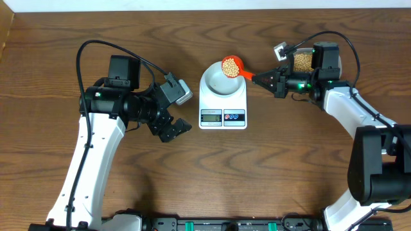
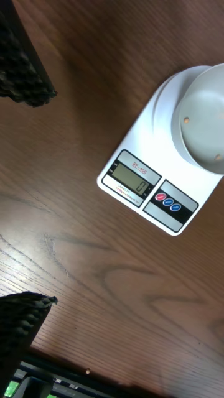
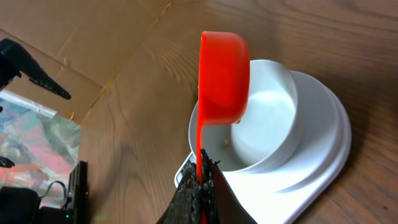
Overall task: Scoop item into bowl and weigh 50g on scale
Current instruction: 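Tilt the red scoop with the right gripper to pour soybeans into the bowl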
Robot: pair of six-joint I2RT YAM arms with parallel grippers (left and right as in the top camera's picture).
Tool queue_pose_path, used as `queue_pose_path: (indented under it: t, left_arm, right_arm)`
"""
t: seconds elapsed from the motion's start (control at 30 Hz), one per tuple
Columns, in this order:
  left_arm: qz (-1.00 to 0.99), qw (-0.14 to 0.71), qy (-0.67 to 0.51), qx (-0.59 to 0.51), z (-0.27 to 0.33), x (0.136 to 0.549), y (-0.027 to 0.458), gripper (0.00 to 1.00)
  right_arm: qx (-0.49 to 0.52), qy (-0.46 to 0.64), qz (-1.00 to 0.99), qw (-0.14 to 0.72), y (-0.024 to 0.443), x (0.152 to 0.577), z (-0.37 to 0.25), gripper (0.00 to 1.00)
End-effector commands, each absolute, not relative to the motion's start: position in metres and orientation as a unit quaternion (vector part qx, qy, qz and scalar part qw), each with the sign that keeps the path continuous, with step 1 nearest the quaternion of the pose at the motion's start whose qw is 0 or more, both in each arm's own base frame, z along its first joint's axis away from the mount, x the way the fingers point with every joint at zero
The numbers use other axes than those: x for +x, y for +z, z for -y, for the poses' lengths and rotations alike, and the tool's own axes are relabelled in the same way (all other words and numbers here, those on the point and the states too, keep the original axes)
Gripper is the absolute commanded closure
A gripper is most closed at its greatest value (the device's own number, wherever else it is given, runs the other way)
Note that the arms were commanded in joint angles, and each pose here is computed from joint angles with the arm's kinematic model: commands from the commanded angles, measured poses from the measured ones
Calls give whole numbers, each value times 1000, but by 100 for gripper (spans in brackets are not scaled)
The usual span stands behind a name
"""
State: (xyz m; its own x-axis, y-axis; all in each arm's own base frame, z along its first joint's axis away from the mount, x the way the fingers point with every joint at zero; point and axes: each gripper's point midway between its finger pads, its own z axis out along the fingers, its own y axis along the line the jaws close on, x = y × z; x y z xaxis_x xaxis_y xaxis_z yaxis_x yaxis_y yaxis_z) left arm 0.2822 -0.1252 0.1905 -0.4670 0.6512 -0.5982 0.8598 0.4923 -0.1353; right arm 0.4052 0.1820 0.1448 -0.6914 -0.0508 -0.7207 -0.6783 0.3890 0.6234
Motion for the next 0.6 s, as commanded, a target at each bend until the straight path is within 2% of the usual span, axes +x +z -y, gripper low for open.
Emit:
queue_pose_path:
  t: [0.0, 0.57]
  left_arm:
    - [-824, 257, -205, 462, 123, 285, 199, 2]
    - [-824, 257, -205, 462, 123, 285, 199, 2]
  right_arm:
    - [-260, 499, -764, 316, 144, 401, -191, 99]
    - [-302, 418, -784, 346, 123, 409, -189, 99]
